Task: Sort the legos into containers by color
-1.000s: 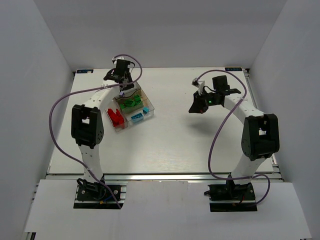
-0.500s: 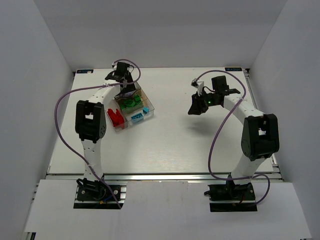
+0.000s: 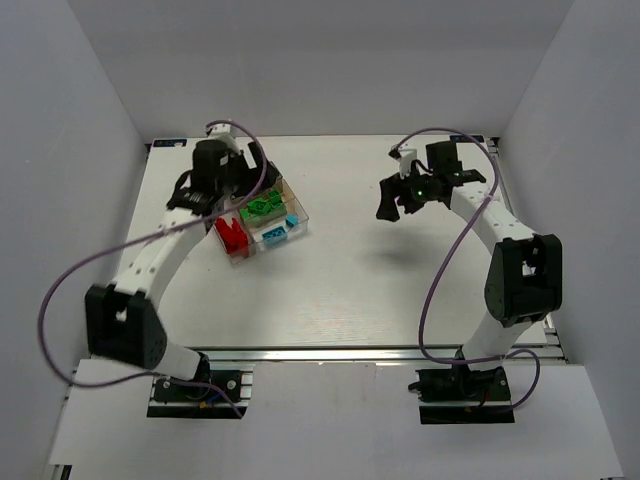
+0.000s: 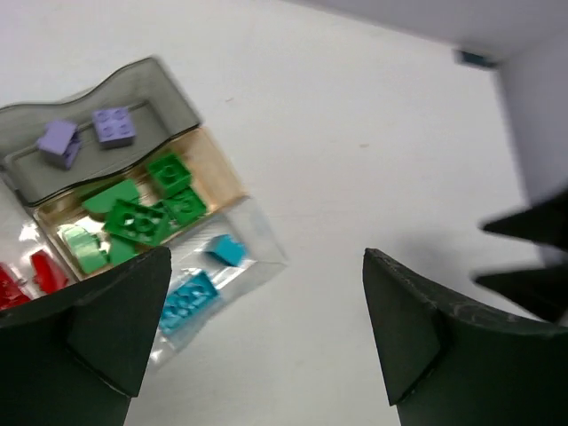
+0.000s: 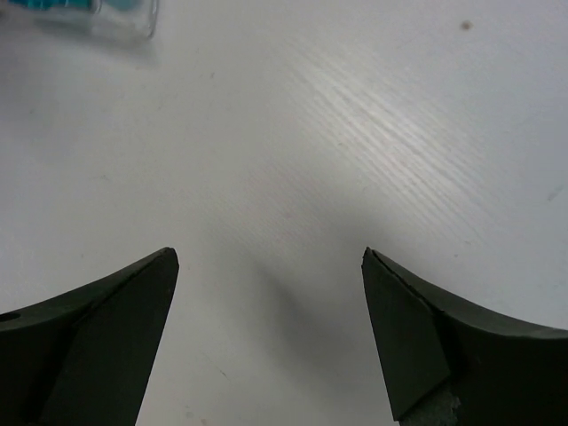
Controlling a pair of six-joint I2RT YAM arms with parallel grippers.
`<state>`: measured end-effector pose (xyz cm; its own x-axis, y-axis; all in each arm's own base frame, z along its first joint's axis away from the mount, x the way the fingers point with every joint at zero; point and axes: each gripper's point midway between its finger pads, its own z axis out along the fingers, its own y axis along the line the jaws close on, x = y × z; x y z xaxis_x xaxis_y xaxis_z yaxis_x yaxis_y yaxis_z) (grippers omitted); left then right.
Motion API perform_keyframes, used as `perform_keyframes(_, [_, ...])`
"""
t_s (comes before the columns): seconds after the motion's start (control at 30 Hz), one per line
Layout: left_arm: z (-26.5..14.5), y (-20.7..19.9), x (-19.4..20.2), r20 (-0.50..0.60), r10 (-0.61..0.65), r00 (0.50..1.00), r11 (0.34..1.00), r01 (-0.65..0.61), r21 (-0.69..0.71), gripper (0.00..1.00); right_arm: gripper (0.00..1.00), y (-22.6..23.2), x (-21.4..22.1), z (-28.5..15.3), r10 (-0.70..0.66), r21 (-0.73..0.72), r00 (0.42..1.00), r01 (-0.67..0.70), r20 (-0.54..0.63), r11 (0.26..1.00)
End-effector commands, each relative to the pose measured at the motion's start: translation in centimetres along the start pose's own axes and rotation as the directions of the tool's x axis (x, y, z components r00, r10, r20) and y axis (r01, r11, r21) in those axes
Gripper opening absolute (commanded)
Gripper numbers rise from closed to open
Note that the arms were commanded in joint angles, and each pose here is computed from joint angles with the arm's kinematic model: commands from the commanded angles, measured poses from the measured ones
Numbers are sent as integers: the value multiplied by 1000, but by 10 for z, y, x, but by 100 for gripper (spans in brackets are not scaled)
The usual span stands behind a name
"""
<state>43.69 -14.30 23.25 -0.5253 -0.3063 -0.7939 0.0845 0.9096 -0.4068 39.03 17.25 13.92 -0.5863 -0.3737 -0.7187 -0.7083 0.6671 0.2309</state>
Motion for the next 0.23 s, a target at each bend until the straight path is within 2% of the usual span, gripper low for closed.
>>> perform_keyframes(0.0, [-46, -37, -8, 93, -18, 995, 977, -2, 212, 98, 89, -20, -59, -31, 45, 174, 990, -69, 135, 982])
perform_keyframes(0.2, [-89, -22, 22, 139, -14, 990, 977, -16, 211, 98, 89, -24, -71, -43, 41, 213, 983, -80, 181, 974])
